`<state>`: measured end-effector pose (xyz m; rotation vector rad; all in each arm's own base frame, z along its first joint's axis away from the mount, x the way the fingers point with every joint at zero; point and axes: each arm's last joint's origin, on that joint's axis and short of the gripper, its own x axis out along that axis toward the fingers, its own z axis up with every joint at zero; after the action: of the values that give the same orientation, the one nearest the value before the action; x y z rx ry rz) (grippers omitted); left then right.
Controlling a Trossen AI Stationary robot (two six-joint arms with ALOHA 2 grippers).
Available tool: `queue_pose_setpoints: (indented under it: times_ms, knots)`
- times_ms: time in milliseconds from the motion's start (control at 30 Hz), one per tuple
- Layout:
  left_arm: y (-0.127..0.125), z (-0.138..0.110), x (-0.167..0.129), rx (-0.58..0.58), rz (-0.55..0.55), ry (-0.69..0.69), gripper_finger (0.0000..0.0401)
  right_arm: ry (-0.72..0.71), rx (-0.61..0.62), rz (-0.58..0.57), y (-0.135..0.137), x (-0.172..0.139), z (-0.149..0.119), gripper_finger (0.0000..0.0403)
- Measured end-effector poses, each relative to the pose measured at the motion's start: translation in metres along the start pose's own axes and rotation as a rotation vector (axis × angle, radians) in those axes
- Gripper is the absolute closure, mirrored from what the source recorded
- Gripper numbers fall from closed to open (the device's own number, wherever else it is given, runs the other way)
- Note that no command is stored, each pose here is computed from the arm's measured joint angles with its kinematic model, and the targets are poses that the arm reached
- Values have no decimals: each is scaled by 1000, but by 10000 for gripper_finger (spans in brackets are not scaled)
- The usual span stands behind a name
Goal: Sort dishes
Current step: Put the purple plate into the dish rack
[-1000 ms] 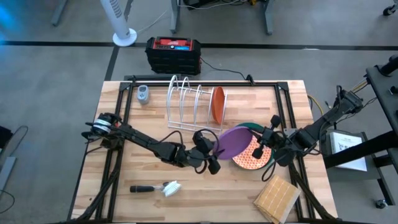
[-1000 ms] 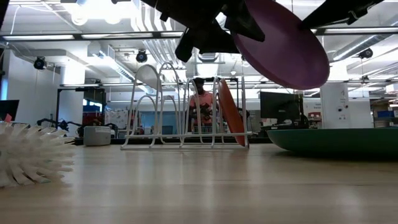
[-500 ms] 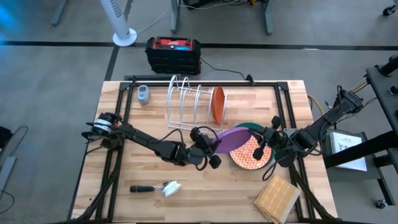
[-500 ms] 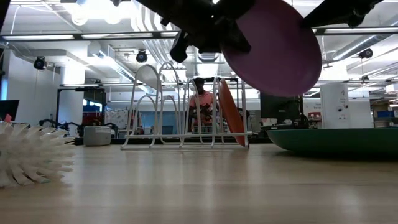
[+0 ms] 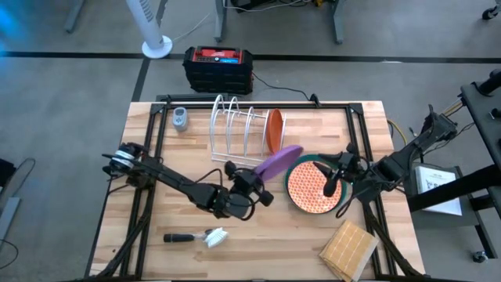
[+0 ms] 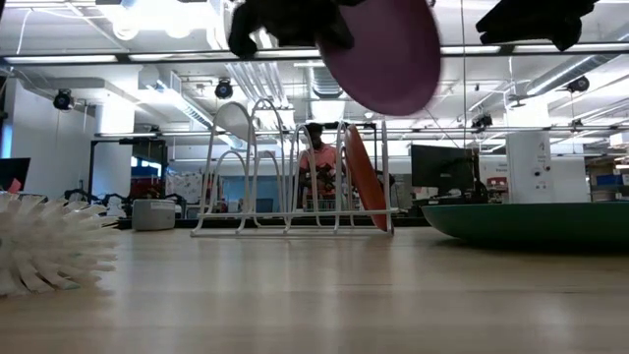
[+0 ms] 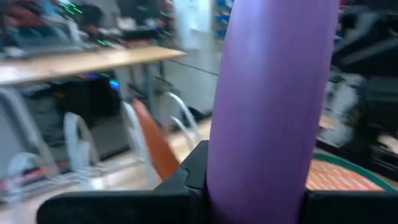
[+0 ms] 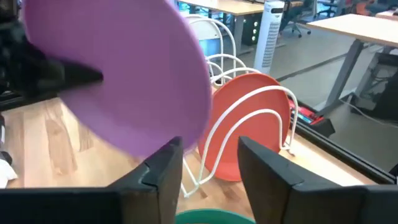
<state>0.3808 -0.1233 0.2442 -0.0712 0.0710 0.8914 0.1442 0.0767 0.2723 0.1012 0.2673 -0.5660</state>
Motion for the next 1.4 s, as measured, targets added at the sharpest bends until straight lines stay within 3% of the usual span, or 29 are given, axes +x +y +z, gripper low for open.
queue_pose_setpoints:
  times_ms: [267,633,1400]
  knots:
    - [14,24,-1,-2,177,-64,373,45,55,-34,-8,-1,-8,227]
    - [27,46,35,-67,277,-82,373,63,55,-55,-1,4,-15,227]
    - [34,44,58,-126,269,-76,373,68,47,-60,0,5,-17,228]
